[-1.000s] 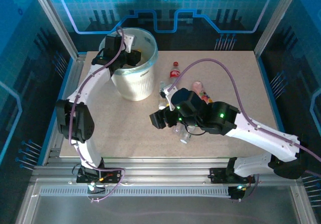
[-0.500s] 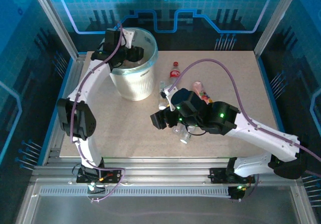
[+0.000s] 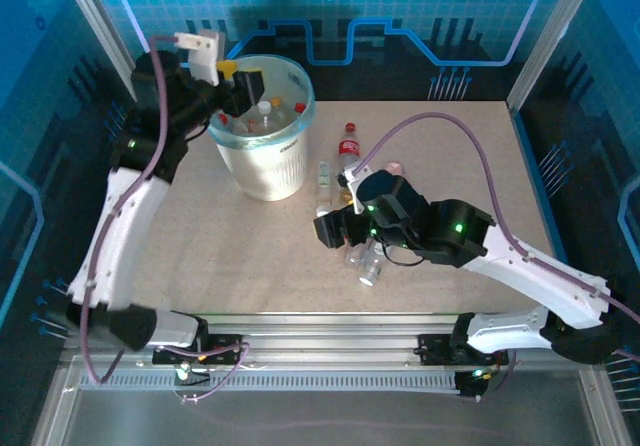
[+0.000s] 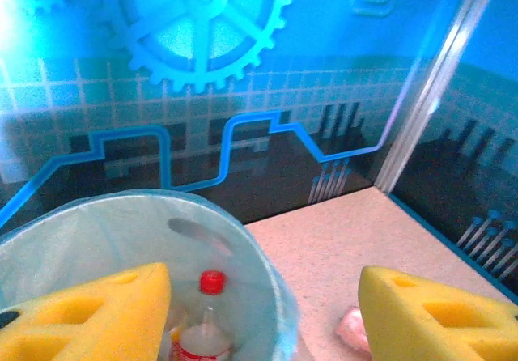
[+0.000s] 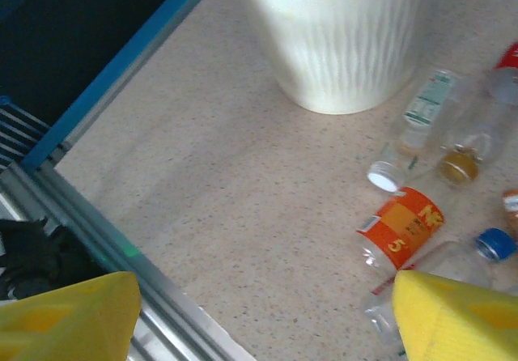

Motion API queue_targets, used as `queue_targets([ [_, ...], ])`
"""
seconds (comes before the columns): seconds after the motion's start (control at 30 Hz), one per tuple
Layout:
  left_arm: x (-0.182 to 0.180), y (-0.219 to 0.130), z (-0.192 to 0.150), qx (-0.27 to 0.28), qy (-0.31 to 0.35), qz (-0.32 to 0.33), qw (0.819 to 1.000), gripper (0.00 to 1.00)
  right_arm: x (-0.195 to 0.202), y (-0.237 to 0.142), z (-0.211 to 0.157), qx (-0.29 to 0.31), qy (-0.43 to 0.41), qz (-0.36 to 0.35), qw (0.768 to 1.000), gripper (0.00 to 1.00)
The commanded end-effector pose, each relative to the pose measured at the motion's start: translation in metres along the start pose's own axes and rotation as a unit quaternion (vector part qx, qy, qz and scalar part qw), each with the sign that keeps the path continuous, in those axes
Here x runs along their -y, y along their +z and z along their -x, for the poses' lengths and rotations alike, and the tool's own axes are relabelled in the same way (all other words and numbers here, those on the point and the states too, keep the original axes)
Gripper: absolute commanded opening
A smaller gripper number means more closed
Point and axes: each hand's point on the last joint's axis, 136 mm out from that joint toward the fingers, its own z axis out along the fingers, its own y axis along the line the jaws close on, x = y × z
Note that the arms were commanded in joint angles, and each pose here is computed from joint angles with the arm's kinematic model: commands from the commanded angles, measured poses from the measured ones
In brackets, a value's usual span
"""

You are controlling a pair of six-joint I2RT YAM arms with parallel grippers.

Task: Put the plastic bottles in the bin

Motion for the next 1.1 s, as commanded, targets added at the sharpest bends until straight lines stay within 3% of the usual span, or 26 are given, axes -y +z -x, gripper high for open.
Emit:
queue_targets([
  [0.0,0.014,-0.012,-0.036,-0.031,-0.004,-0.019,0.999,0.63,0.031,0.002,-0.009,-0.021,0.022,-0.05,0.998,0.81],
  [0.33,0.076,-0.065,-0.159,-0.105,0.059,-0.119,0.985,0.62,0.081,0.055,-0.029,-0.081,0.072,-0.126,0.986,0.8],
  [0.53,0.084,-0.078,-0.221,-0.145,0.05,-0.15,0.977,0.62,0.115,0.102,-0.021,-0.106,0.099,-0.15,0.978,0.8],
  [0.77,0.082,-0.078,-0.253,-0.159,0.037,-0.154,0.975,0.64,0.159,0.168,0.002,-0.123,0.114,-0.181,0.969,0.8],
  [1.07,0.076,-0.076,-0.261,-0.158,0.041,-0.139,0.977,0.65,0.215,0.25,0.001,-0.168,0.136,-0.222,0.951,0.8],
])
